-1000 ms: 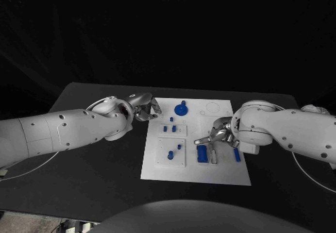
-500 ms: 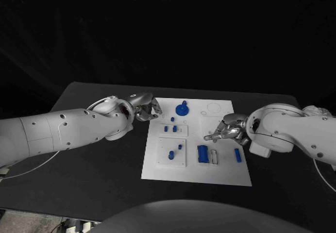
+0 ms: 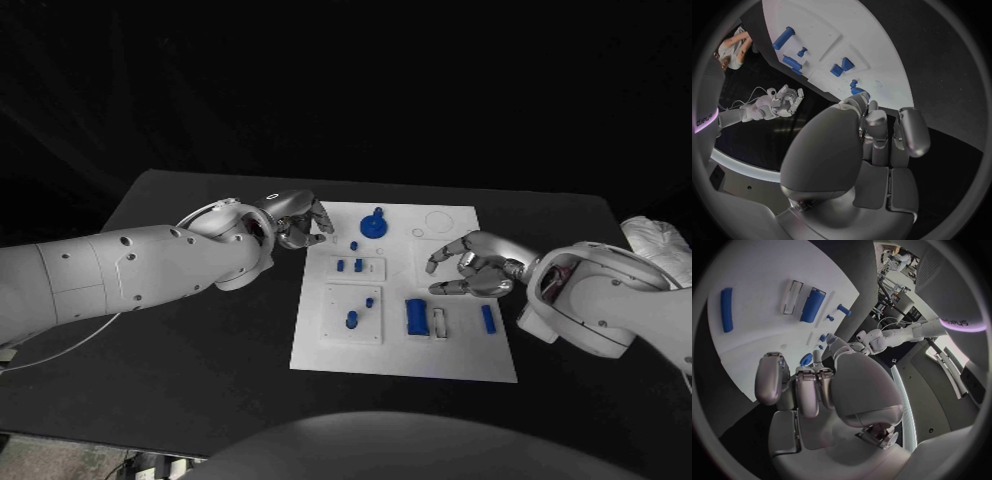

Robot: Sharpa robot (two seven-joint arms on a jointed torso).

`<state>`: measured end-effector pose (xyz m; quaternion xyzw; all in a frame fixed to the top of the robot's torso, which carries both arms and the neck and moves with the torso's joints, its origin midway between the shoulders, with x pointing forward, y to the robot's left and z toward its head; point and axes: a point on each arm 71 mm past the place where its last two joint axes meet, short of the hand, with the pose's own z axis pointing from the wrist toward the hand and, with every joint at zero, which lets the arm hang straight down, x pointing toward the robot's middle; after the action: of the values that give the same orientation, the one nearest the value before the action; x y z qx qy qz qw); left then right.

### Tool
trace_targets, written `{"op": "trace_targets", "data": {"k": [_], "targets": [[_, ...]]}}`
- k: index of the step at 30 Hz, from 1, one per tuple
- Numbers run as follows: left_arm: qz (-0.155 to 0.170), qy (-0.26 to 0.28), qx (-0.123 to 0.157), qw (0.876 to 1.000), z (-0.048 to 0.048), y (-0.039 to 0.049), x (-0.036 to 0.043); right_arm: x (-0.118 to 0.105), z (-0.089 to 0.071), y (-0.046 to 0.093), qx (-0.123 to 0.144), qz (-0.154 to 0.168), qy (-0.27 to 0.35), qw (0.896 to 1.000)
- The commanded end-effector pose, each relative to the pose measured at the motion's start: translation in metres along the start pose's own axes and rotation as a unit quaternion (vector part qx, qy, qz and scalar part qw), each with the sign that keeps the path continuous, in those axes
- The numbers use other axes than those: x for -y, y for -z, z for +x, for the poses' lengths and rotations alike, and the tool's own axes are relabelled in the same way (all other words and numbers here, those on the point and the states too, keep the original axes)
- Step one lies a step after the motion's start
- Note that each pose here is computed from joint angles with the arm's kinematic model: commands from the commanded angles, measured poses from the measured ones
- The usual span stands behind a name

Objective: Assemble the parts on the task board

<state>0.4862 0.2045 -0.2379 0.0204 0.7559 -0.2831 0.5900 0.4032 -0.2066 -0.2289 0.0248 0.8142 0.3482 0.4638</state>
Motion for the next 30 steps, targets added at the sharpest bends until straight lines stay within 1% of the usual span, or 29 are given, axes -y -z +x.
{"op": "trace_targets", "data": {"k": [1,5,9,12,15,16,18,22,23,26,30], "targets": [[0.012,0.004,0.013,1.000,-0.0019,0.0005,0.0026,-0.008,0.003,0.003,0.055,-0.079,0.071,0.993],[0.013,0.004,0.013,1.000,-0.0022,0.0012,0.0023,0.001,0.018,0.004,0.051,-0.078,0.083,0.992],[0.013,0.005,0.015,1.000,-0.0025,0.0022,0.0020,0.012,0.025,0.006,0.056,-0.067,0.094,0.992],[0.012,0.005,0.015,1.000,-0.0030,0.0030,0.0011,0.019,0.025,0.009,0.068,-0.055,0.103,0.991],[0.010,0.005,0.016,1.000,-0.0036,0.0041,-0.0006,0.025,0.021,0.014,0.088,-0.043,0.118,0.988],[0.009,0.005,0.016,1.000,-0.0040,0.0049,-0.0016,0.027,0.019,0.017,0.100,-0.037,0.124,0.987],[0.007,0.005,0.017,1.000,-0.0044,0.0056,-0.0027,0.029,0.015,0.022,0.111,-0.028,0.127,0.985],[0.006,0.005,0.017,1.000,-0.0047,0.0062,-0.0037,0.030,0.005,0.028,0.123,-0.008,0.135,0.983],[0.006,0.005,0.017,1.000,-0.0047,0.0062,-0.0037,0.030,0.002,0.029,0.123,-0.001,0.140,0.983],[0.006,0.005,0.017,1.000,-0.0046,0.0060,-0.0033,0.030,-0.009,0.034,0.110,0.037,0.163,0.980],[0.006,0.005,0.016,1.000,-0.0045,0.0054,-0.0032,0.031,-0.021,0.038,0.076,0.105,0.212,0.969]]}}
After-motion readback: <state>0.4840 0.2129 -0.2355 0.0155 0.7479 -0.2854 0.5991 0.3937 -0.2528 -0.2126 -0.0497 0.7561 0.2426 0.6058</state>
